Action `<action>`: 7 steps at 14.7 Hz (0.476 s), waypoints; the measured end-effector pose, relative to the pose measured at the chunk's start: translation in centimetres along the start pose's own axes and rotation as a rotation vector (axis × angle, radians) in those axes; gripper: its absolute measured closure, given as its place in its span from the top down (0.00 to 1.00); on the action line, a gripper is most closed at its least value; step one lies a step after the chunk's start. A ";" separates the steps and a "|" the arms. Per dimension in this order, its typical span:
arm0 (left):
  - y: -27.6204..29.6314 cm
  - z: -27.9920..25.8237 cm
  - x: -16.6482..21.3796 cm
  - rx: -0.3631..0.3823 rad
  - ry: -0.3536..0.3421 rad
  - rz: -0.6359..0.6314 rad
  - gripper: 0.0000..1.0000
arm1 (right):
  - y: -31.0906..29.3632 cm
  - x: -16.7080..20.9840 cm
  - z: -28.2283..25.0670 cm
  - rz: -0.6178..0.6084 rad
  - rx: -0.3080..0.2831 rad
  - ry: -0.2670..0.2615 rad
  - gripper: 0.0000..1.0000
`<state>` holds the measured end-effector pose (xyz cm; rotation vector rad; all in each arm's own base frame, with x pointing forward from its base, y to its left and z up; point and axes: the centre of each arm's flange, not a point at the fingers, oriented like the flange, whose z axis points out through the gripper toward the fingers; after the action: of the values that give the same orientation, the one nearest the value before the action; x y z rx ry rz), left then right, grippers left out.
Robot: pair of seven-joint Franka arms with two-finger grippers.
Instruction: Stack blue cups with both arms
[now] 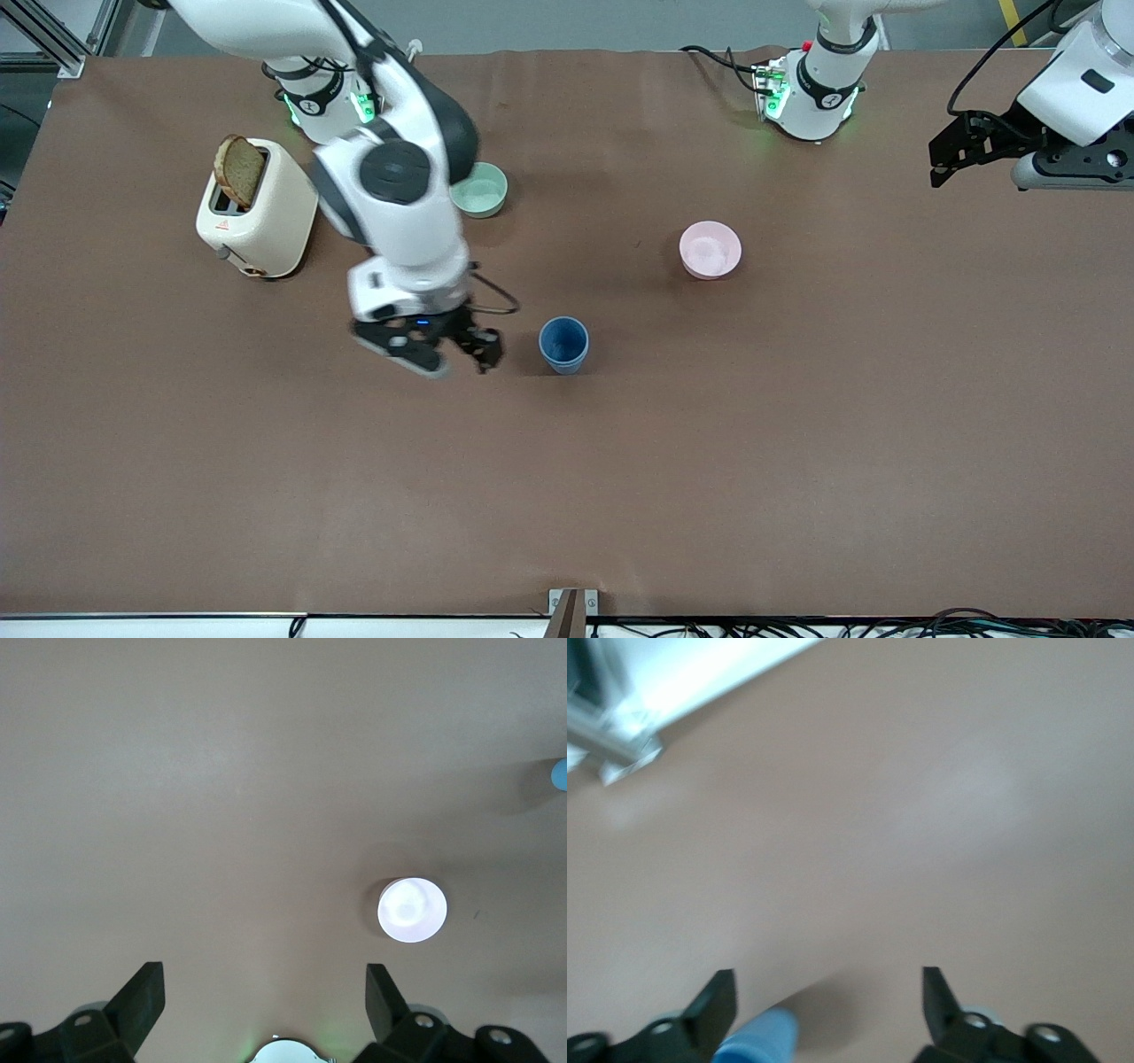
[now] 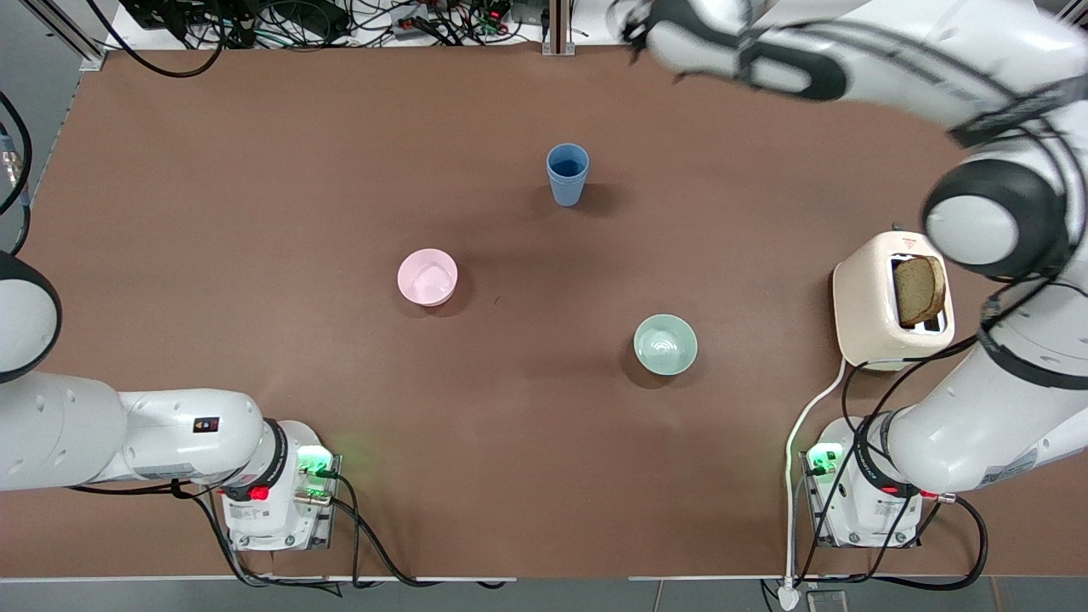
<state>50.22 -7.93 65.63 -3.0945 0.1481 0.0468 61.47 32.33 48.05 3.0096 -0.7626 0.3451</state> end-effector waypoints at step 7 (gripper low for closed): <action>0.4 0.0 0.0 0.001 -0.001 0.008 1.00 | 16.7 12.0 -8.0 -0.198 -0.180 -0.009 1.00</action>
<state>50.16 -8.33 65.58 -3.0932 0.1597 0.0480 62.19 12.56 57.79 2.8844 -0.4616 0.2425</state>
